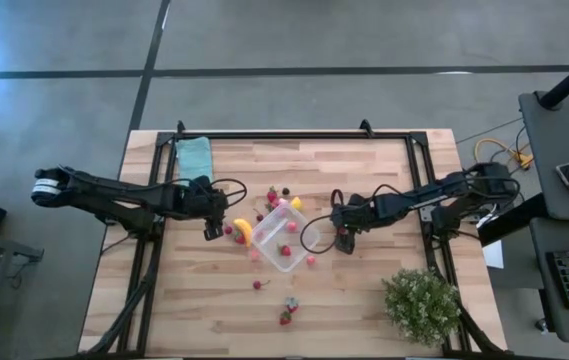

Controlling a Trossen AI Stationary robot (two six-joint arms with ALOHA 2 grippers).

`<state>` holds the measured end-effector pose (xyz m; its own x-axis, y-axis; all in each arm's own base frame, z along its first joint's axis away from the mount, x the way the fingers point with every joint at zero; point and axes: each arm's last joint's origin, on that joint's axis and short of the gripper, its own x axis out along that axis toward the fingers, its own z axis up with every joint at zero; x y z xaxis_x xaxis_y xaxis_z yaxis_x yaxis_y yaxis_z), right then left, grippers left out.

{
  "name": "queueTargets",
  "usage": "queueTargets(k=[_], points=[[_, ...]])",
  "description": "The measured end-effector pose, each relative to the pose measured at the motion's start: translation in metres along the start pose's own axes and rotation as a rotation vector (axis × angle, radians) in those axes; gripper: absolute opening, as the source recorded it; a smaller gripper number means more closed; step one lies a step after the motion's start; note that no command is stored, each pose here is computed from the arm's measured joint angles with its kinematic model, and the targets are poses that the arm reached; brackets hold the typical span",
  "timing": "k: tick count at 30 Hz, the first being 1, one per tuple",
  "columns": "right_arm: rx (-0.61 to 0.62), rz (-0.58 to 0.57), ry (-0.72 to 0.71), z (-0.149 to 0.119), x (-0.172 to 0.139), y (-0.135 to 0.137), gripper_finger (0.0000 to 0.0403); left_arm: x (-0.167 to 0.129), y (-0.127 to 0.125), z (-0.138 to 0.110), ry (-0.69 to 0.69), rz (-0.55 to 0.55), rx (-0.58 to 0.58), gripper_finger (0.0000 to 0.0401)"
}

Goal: Pick and placing Produce into tupperware
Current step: Put the red strawberry into the transparent container

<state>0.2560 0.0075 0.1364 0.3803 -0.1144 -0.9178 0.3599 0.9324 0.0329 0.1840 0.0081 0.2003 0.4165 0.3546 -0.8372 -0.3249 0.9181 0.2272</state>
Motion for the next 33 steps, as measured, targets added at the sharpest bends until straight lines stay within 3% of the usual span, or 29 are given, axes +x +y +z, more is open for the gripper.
queueTargets(k=[10, 33], points=[[-0.007, -0.022, 0.053, -0.0052, -0.0004, -0.0023, 0.0207, 0.0003, 0.0000, -0.0003, 0.000, 0.000, 0.002, 0.0247], [0.005, -0.018, 0.015, -0.0018, 0.0007, -0.0012, 0.0131, 0.0003, 0.0000, -0.0004, 0.001, 0.000, 0.002, 0.0247]])
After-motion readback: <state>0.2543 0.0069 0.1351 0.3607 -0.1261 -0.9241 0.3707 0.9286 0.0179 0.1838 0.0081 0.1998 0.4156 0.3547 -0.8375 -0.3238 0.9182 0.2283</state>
